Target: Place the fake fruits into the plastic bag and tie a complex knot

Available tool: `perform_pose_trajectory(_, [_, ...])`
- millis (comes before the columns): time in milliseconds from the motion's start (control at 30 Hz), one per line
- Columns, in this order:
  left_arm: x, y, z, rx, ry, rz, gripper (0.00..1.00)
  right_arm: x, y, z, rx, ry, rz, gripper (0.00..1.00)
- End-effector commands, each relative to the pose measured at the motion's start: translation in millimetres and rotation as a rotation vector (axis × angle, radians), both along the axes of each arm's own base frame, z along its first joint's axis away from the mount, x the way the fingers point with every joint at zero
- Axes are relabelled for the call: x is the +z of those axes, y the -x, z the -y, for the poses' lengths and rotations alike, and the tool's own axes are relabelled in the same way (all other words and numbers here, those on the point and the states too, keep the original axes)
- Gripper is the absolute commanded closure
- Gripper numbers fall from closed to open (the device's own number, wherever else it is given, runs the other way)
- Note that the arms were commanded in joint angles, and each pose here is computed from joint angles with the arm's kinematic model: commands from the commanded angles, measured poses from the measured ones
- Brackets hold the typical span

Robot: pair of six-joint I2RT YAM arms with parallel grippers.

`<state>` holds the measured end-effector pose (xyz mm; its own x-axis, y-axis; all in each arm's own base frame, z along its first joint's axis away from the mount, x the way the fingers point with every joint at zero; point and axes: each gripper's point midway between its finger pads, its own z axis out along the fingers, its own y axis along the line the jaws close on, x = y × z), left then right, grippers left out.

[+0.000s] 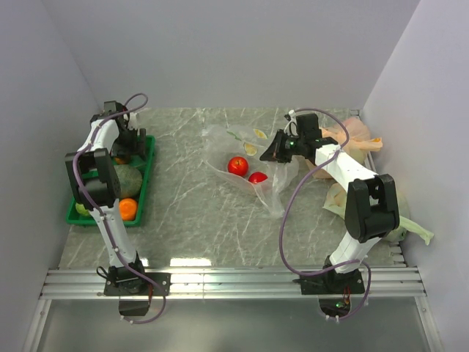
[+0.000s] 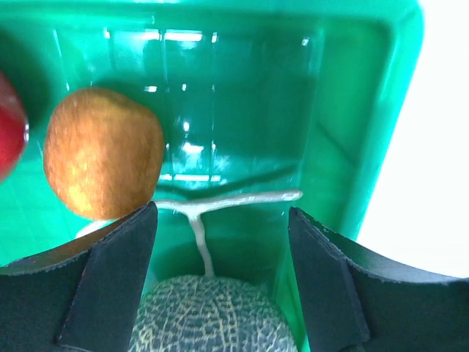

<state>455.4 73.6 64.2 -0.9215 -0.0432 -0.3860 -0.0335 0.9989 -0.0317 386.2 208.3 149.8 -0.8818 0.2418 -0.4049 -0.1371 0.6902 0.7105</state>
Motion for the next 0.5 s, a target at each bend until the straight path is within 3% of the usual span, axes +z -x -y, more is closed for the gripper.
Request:
perform_pose_trajectory(0, [7.3, 7.7, -5.7, -0.034, -0.042, -0.025, 0.22, 18.0, -2.8, 0.7, 0.008, -0.017, 0.059, 1.0])
perform_pose_trajectory(467, [-51.5, 13.3, -11.8, -0.048, -0.07, -0.167, 0.32, 14.9, -8.3, 1.6, -0.001, -0.008, 0.051, 1.0])
